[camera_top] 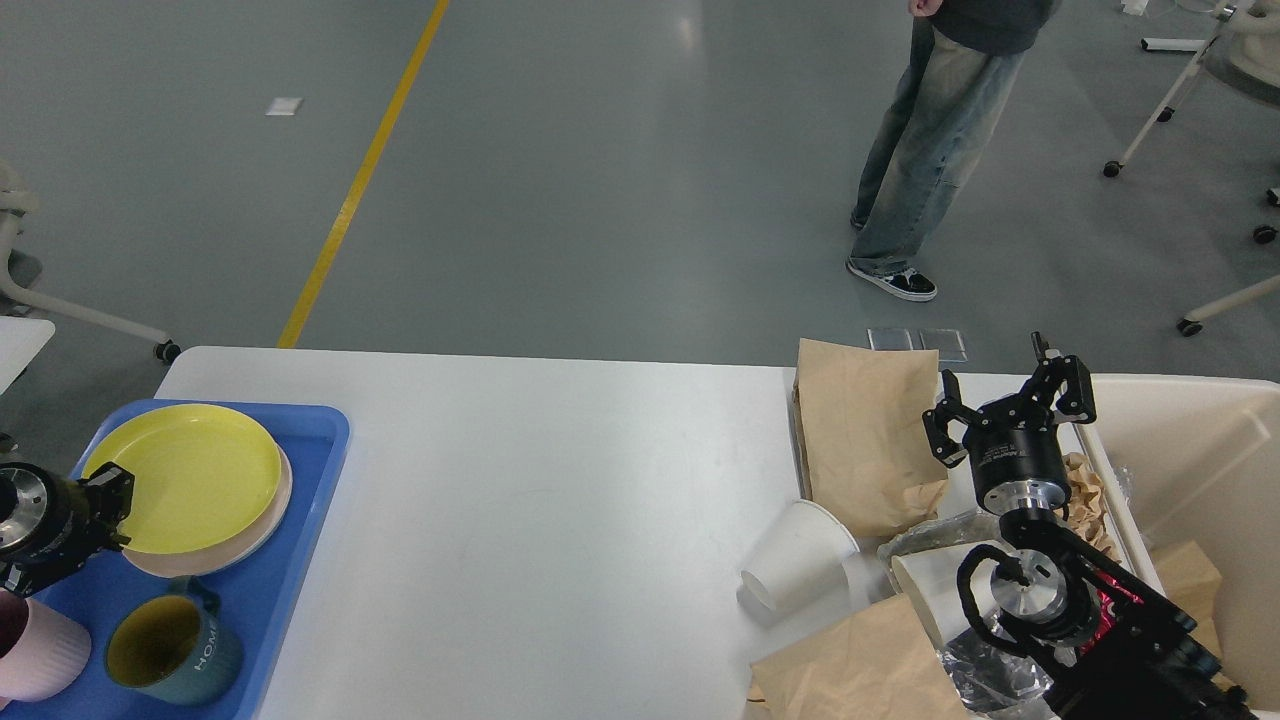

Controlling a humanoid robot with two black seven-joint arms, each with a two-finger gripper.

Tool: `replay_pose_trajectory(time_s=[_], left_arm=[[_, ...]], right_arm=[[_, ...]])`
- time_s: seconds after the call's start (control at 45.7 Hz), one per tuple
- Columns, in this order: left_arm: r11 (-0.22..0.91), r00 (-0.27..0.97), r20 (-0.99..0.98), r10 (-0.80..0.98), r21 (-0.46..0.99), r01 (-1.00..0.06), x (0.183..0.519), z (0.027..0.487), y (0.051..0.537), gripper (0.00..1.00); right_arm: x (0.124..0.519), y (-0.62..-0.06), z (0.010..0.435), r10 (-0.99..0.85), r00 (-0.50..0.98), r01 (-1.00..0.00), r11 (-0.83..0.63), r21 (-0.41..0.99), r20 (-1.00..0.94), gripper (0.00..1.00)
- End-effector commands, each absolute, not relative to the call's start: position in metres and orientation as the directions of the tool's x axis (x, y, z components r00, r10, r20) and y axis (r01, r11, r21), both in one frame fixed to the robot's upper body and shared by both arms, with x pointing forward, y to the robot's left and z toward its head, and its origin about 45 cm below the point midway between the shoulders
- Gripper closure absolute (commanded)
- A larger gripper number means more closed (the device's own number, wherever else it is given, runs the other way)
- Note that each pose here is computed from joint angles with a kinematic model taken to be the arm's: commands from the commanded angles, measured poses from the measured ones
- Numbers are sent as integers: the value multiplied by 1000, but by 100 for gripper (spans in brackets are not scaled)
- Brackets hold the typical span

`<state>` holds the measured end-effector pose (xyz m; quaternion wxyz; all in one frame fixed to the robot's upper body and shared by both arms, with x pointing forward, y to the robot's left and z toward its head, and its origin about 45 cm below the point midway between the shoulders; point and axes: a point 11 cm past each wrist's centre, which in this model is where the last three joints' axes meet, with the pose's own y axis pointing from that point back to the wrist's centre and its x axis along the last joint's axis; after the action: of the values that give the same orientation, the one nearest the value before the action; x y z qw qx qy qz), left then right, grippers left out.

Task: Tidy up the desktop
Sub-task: 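Open the left gripper and raise it off the yellow plate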

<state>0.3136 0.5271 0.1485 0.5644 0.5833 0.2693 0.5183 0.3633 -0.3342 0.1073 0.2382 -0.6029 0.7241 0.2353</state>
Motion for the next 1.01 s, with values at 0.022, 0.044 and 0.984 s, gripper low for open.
replay_pose_trajectory(time_s=[0.022, 0.044, 0.984], left_arm=[[-255, 301, 339, 891, 924, -284, 315, 150, 531, 20], [-255, 301, 339, 891, 924, -284, 315, 150, 531, 19], [-149, 303, 259, 917, 927, -344, 339, 174, 513, 6]], right_arm=[[363, -334, 107, -761, -159, -985, 161, 54, -628, 0], [363, -334, 107, -761, -160, -985, 162, 53, -629, 0], [363, -334, 107, -761, -160, -985, 163, 53, -629, 0]])
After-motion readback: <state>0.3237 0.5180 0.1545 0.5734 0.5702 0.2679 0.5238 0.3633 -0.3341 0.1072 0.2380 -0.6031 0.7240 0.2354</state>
